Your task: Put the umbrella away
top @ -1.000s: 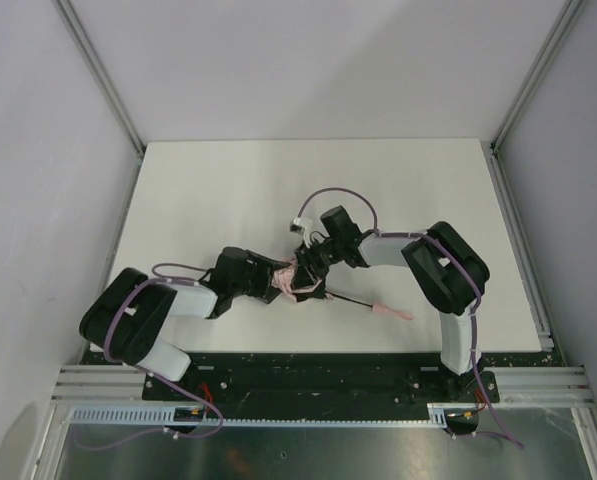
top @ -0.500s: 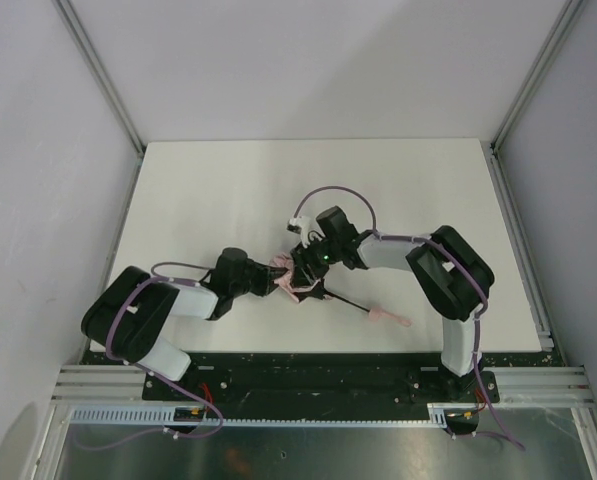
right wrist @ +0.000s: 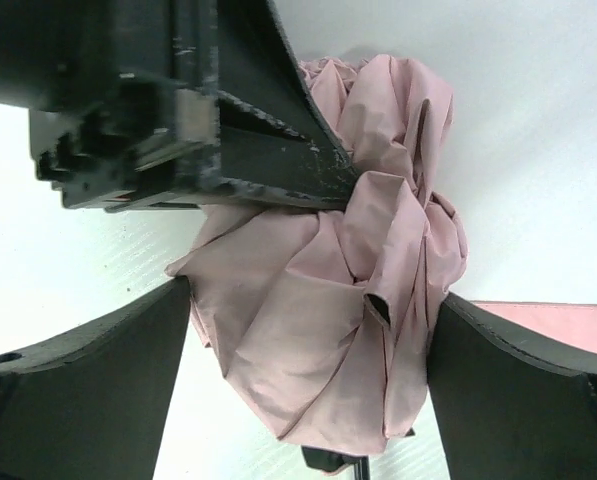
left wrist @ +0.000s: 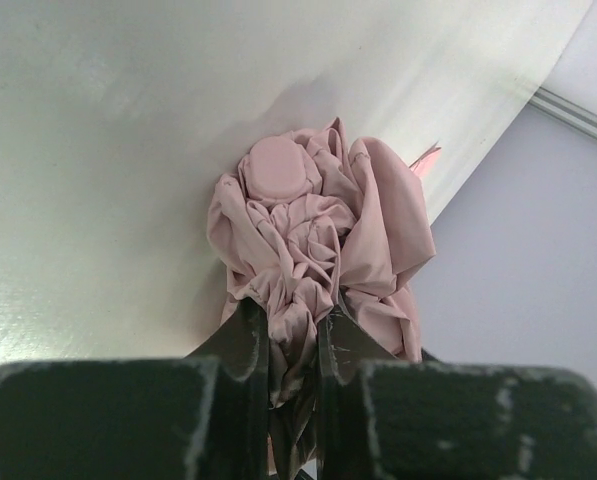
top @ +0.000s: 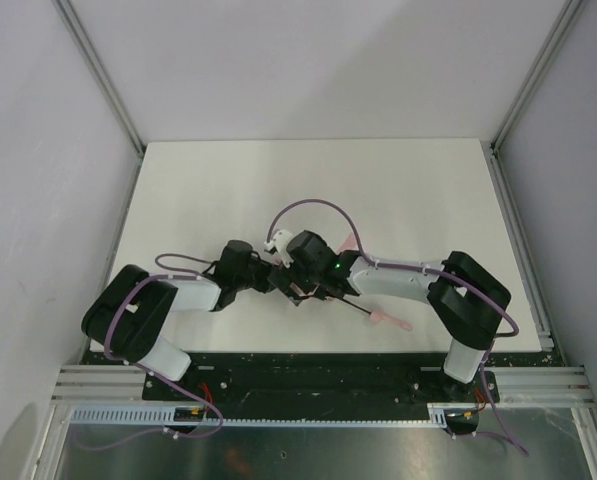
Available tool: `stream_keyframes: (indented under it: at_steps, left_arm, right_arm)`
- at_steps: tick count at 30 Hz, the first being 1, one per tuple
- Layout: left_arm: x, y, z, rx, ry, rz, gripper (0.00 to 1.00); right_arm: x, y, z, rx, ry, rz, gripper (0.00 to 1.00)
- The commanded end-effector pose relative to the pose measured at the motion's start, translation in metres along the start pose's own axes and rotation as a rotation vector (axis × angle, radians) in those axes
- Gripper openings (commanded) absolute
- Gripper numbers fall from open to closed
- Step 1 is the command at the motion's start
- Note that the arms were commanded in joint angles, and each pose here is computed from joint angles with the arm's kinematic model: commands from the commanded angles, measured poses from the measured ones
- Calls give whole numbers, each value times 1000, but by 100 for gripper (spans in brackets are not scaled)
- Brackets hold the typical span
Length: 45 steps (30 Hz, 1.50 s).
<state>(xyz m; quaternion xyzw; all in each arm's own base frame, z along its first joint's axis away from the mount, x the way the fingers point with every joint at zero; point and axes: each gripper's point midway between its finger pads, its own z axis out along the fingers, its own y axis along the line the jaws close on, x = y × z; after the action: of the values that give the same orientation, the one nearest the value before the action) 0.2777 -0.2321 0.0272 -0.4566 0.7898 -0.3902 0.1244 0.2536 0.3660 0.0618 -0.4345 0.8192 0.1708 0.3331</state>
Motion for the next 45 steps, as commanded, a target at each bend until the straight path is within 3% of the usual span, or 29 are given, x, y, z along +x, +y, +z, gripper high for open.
stream_keyframes:
  at_steps: [1,7,14,17,19,22,23,30,31,35,45]
  left_arm:
    - [-16,129,-15,-460,-84,17,0]
    - [-13,130,-18,-480,-71,5,0]
    - [-11,121,-21,-458,-60,-8,0]
    - [-10,116,-21,-444,-49,-10,0]
    - [-10,111,-21,-429,-43,-4,0]
    - [-11,102,-23,-396,-38,7,1]
    - [-12,98,-25,-383,-36,12,6]
    - [-16,76,-43,-262,-24,48,85]
    - [-16,71,-46,-241,-22,55,92]
    - [-14,56,-53,-176,-13,66,99]
    - [-24,31,-49,-133,-69,85,99]
  right_arm:
    - [-29,6,-18,115,-88,-88,92]
    - [3,19,10,94,-7,-85,78]
    - [37,9,36,86,72,-59,34]
    - [47,6,41,52,92,-42,10]
    - [53,3,44,19,106,-32,3]
    - [61,3,47,-69,125,-1,0]
    - [64,2,48,-99,131,16,0]
    - [76,6,52,-359,132,142,0]
    - [78,7,53,-392,133,166,0]
    - [87,7,52,-492,148,275,0]
    - [89,2,59,-595,166,484,0]
